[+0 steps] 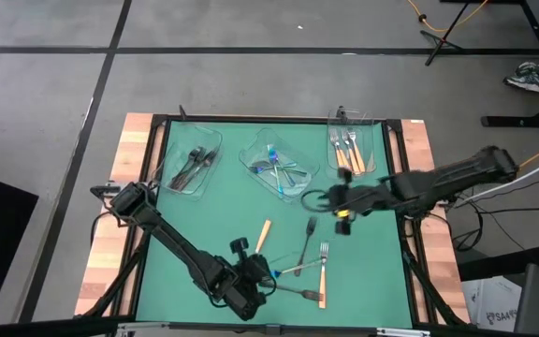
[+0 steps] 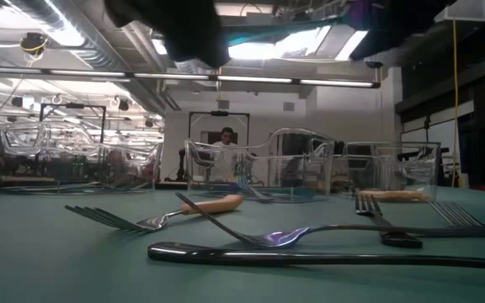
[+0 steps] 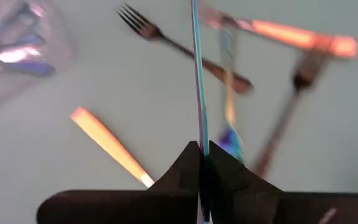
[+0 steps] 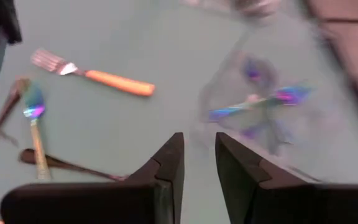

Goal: Sort silverware by color (type)
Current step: Put the blue fork into the center transparent bin

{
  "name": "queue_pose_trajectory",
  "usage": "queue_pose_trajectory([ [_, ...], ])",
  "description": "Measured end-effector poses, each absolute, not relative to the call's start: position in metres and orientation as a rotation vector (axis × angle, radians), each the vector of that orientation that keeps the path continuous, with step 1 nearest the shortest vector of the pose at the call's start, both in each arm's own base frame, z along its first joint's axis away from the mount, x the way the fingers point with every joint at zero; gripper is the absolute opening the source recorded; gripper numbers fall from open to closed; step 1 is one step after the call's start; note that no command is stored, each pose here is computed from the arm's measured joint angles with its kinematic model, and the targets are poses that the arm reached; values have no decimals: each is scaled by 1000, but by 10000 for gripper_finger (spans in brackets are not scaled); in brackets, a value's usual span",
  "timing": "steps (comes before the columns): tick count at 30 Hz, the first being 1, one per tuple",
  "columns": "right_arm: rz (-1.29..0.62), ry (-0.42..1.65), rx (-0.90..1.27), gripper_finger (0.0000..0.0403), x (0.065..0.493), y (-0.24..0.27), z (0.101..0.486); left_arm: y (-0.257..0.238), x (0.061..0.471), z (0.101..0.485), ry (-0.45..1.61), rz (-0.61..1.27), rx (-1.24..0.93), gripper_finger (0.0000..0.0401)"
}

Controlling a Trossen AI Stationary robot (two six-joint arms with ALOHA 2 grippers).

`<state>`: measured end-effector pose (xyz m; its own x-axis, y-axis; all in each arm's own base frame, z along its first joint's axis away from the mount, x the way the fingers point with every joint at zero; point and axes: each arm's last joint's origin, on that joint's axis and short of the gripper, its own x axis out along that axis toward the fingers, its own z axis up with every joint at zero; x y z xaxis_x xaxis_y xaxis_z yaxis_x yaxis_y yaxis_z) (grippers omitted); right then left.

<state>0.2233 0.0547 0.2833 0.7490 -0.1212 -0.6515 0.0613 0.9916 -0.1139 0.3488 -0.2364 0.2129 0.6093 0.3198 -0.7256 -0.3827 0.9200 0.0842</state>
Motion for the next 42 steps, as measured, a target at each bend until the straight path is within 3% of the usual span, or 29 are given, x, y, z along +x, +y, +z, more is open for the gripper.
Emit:
queue_pose_trajectory([
  [7, -150, 555, -55, 81, 170, 37, 323, -214, 362, 219, 607, 626, 21, 4],
  [14, -141, 420, -6, 81, 143, 30, 342, -188, 380, 225, 473, 770, 88, 4],
  [27, -134, 381, 9, 81, 158, 34, 343, -153, 423, 247, 336, 791, 121, 4],
  [42, -48, 401, 22, 81, 175, 42, 338, -140, 444, 273, 218, 704, 166, 4],
])
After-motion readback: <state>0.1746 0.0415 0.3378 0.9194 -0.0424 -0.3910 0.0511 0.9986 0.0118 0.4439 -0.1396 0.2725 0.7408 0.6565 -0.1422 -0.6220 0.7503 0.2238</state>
